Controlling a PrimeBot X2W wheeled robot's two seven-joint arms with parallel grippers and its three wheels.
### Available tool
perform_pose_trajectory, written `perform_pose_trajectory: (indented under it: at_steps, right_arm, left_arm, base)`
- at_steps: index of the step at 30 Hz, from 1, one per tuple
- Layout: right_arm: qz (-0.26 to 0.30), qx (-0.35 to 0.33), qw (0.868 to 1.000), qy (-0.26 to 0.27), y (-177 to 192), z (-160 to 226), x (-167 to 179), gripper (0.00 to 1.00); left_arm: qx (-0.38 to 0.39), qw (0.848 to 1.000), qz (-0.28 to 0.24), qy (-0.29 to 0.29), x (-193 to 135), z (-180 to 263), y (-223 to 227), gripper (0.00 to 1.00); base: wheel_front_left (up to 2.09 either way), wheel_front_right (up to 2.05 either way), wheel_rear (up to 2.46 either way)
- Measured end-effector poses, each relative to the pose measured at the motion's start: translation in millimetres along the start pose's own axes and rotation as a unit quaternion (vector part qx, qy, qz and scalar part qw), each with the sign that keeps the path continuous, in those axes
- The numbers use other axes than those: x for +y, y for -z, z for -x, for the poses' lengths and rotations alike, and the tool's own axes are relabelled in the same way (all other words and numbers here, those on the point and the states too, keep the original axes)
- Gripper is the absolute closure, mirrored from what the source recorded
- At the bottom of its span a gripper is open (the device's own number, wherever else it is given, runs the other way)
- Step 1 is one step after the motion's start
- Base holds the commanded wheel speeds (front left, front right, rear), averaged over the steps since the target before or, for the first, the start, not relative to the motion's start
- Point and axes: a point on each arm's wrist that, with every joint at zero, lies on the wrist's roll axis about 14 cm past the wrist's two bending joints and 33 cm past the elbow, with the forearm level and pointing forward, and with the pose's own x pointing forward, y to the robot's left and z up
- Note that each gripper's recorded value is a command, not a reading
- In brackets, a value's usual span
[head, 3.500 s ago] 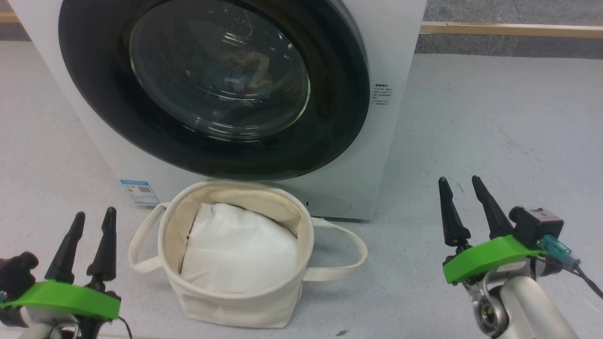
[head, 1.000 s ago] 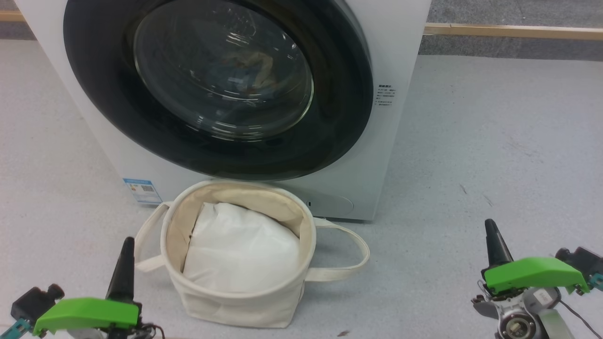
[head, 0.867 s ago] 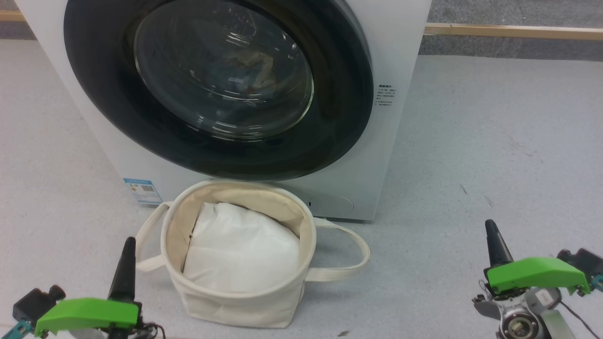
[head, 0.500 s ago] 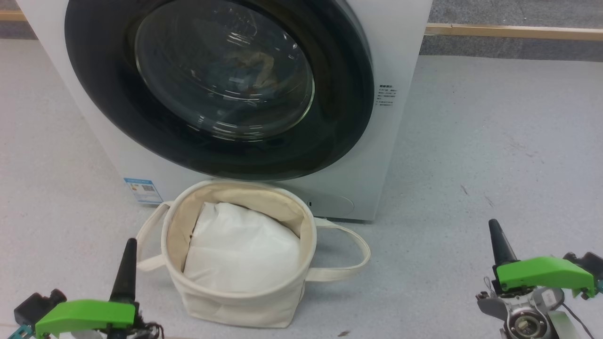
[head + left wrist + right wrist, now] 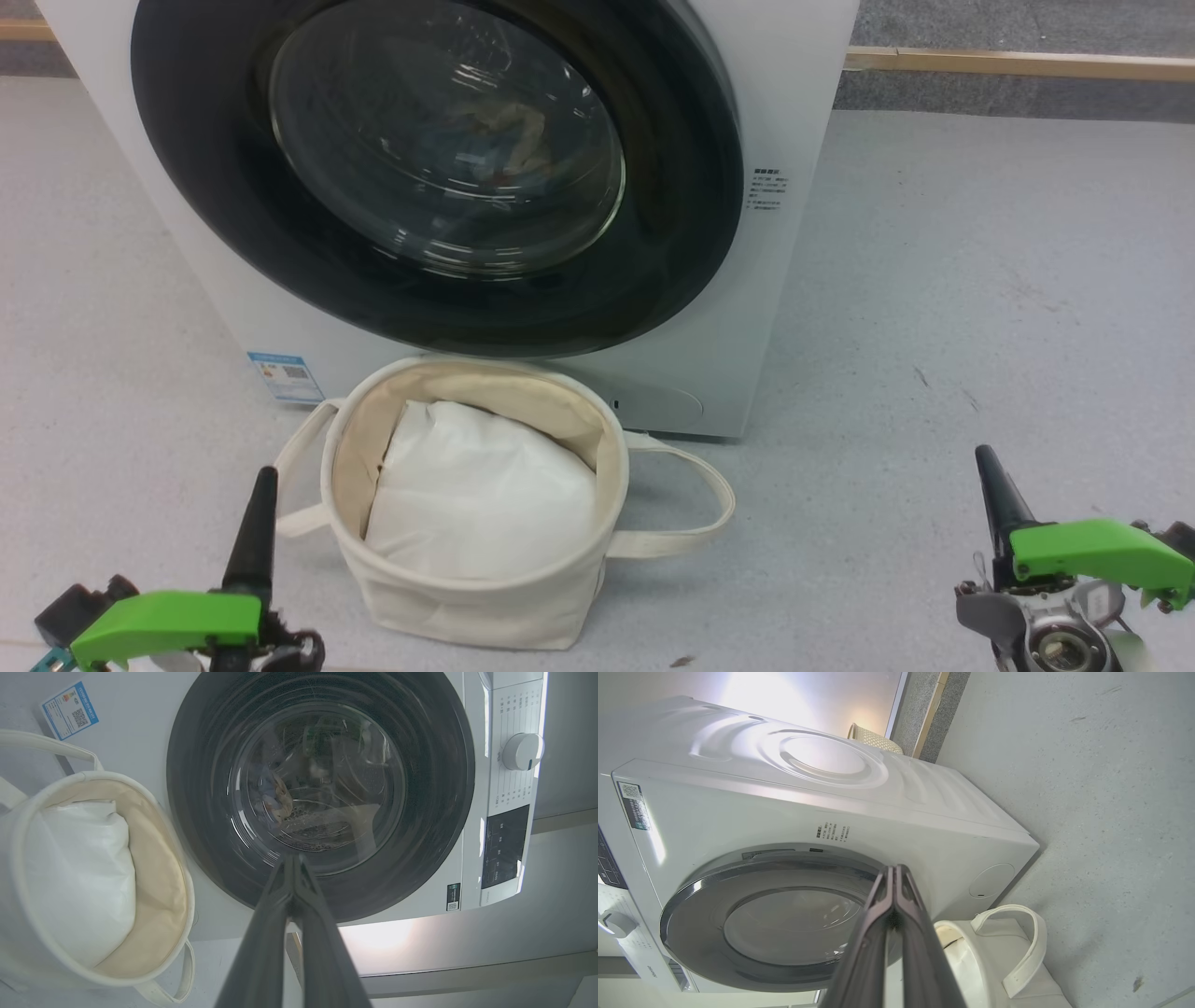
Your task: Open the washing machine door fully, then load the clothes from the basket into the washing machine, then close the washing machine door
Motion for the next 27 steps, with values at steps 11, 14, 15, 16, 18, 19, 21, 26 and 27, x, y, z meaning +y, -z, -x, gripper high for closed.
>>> perform_pose_trajectory:
  at_steps: [11, 14, 15, 16, 18, 19, 21, 26, 27]
  right_arm:
    - [-0.058, -0.008, 0.998, -0.003, -6.6, -0.1, 1.1, 1.00]
    - [-0.074, -0.008, 0.997, -0.005, -7.3, 0.5, 1.6, 1.00]
    - [-0.080, -0.007, 0.997, -0.005, -7.3, 1.0, 1.0, 1.00]
    - [-0.085, -0.007, 0.996, -0.004, -7.1, 1.8, 0.0, 1.00]
    - [-0.095, -0.008, 0.995, -0.001, -7.5, 3.6, -2.7, 1.00]
    - [-0.100, -0.009, 0.995, 0.000, -8.0, 3.9, -3.2, 1.00]
    - [-0.111, -0.009, 0.994, -0.003, -9.0, 3.8, -2.2, 1.00]
    - [-0.138, -0.012, 0.990, -0.007, -11.8, 3.6, -0.5, 1.00]
    - [-0.143, -0.013, 0.990, -0.009, -12.3, 3.6, -0.1, 1.00]
  left_arm:
    - [0.003, 0.999, 0.053, 0.005, -3.1, 1.5, 2.1, 1.00]
    - [0.005, 0.998, 0.067, 0.006, -3.3, 2.7, 4.1, 1.00]
    - [0.007, 0.997, 0.072, 0.007, -3.6, 3.1, 4.9, 1.00]
    - [0.006, 0.997, 0.076, 0.007, -3.8, 3.3, 5.0, 1.00]
    - [0.007, 0.996, 0.085, 0.009, -4.9, 3.3, 5.4, 1.00]
    - [0.006, 0.996, 0.091, 0.010, -5.9, 3.3, 5.2, 1.00]
    - [0.007, 0.995, 0.100, 0.013, -7.5, 3.3, 5.5, 1.00]
    - [0.006, 0.992, 0.121, 0.016, -9.0, 3.6, 4.8, 1.00]
    - [0.007, 0.992, 0.127, 0.014, -8.7, 3.8, 5.2, 1.00]
  base:
    - [0.00, 0.00, 0.00]
    - [0.00, 0.00, 0.00]
    - [0.00, 0.00, 0.00]
    - [0.00, 0.00, 0.00]
    - [0.00, 0.00, 0.00]
    - [0.00, 0.00, 0.00]
    - [0.00, 0.00, 0.00]
    - [0.00, 0.00, 0.00]
    - [0.00, 0.00, 0.00]
